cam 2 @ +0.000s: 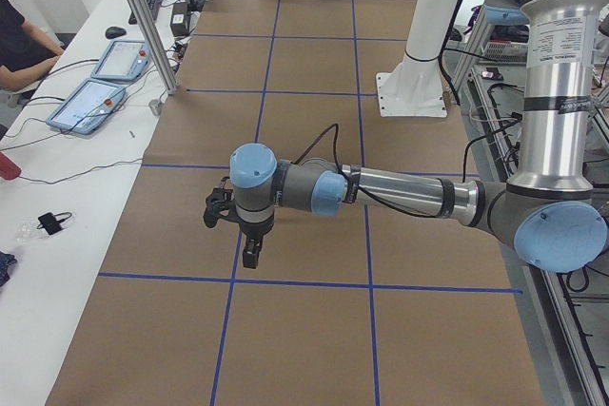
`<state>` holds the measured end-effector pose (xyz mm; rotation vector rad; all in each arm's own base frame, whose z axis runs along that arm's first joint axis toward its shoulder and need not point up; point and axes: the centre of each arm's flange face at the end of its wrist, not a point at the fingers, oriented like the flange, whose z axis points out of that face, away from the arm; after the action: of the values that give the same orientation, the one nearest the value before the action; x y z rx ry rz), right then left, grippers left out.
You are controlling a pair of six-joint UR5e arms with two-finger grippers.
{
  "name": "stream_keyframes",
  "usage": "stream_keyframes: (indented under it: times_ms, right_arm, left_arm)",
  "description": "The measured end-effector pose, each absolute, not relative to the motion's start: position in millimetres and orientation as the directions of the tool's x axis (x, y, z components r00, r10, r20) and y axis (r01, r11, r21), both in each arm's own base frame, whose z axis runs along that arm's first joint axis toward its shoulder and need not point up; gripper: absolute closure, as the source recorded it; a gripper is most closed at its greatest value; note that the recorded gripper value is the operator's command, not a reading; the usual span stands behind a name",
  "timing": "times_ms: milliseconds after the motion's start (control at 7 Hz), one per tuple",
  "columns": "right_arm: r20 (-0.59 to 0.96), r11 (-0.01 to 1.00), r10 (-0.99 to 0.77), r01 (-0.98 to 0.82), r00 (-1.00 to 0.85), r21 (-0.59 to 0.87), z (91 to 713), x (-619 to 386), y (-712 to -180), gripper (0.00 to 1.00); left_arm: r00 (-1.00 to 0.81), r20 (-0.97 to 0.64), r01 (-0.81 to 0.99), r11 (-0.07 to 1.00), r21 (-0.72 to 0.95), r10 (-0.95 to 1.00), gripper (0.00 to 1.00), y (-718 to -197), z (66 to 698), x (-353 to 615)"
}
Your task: Hang towel on rack
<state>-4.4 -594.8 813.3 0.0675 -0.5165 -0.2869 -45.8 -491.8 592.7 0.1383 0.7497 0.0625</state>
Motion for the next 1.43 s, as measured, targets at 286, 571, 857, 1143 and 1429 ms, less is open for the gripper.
stream_keyframes:
  times_ms: [286, 571, 857, 1143, 1429]
  right_arm:
    - [0.477, 0.956, -0.293, 0.265, 0.829, 0.128, 819.6, -4.6, -591.1, 1.00]
    - [0.465, 0.945, -0.326, 0.295, 0.823, 0.140, 822.2, -3.2, -590.5, 1.00]
    - [0.451, 0.944, -0.331, 0.295, 0.829, 0.149, 817.7, -0.8, -596.4, 1.00]
    - [0.436, 0.947, -0.317, 0.255, 0.842, 0.196, 794.2, 31.2, -618.0, 1.00]
    - [0.424, 0.930, -0.339, 0.229, 0.840, 0.289, 749.1, 58.5, -641.3, 1.00]
  left_arm:
    - [0.731, -0.674, -0.008, 0.989, 0.149, 0.108, 0.02, -492.6, 592.3, -45.8]
    - [0.731, -0.674, -0.008, 0.989, 0.149, 0.108, 0.02, -492.9, 592.5, -45.7]
    - [0.730, -0.675, -0.008, 0.988, 0.151, 0.109, 0.02, -493.0, 592.0, -45.7]
    - [0.729, -0.675, -0.008, 0.988, 0.156, 0.113, 0.02, -493.7, 592.3, -45.6]
    - [0.728, -0.675, -0.008, 0.986, 0.164, 0.118, 0.02, -494.2, 593.8, -45.5]
